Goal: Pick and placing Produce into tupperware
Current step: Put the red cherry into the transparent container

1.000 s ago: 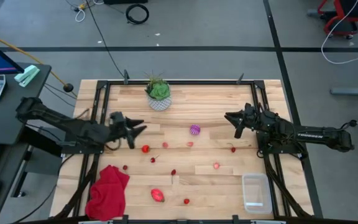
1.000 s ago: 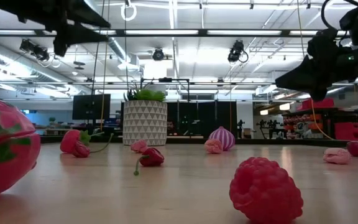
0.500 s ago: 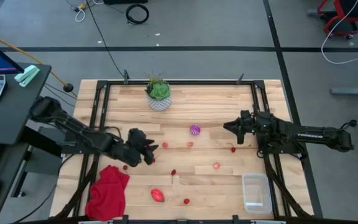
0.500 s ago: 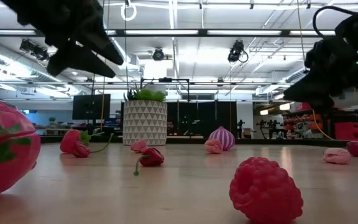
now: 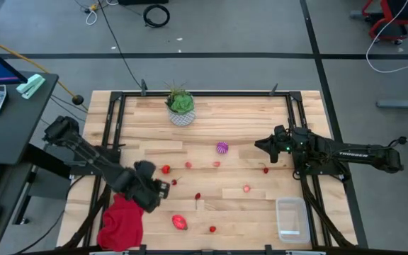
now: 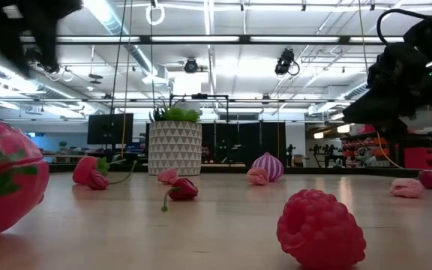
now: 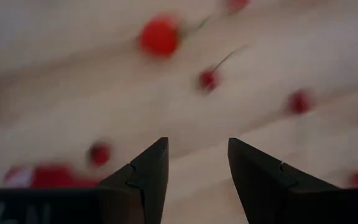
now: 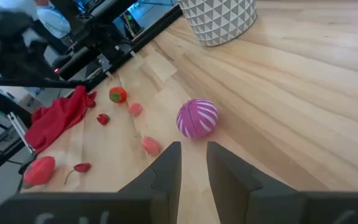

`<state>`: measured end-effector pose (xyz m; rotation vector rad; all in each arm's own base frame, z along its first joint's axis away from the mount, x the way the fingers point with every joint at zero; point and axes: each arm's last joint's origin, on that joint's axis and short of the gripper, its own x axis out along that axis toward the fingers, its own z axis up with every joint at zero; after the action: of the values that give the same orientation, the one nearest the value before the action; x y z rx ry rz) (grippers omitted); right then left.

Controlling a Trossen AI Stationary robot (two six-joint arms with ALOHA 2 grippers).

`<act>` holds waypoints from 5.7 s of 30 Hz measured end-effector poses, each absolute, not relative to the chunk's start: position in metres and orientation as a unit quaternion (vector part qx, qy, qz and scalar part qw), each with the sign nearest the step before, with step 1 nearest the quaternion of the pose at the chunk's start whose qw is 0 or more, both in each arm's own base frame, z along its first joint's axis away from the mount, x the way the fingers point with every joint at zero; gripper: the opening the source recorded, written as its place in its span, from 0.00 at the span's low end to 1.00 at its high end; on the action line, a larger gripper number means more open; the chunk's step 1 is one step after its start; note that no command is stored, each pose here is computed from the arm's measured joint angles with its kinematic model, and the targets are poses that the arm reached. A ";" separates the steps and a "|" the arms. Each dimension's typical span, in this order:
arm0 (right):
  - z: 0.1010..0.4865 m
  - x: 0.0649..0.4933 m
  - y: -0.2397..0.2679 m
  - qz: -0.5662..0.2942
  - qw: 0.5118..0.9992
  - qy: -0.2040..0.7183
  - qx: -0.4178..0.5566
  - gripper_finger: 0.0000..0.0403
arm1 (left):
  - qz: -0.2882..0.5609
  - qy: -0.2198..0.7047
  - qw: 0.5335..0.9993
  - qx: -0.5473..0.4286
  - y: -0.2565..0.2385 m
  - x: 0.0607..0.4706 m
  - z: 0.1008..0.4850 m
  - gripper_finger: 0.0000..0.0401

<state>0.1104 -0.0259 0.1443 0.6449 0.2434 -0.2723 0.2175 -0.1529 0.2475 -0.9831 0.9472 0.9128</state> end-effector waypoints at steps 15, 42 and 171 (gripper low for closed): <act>0.144 0.110 -0.027 -0.139 0.943 0.122 0.278 0.21 | 0.462 0.421 0.604 -0.495 -0.180 0.190 0.207 0.43; 0.153 0.111 -0.031 -0.185 0.971 0.088 0.120 0.21 | 0.553 0.458 0.538 -0.442 -0.191 0.200 0.154 0.38; 0.149 0.111 -0.030 -0.177 0.964 0.099 0.172 0.21 | -0.132 -0.009 0.991 -0.009 -0.156 0.589 0.164 0.02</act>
<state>0.1109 -0.0301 0.1494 0.3473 0.1996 -0.3583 0.5894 -0.1563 0.1638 -0.0173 -0.0190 -0.2652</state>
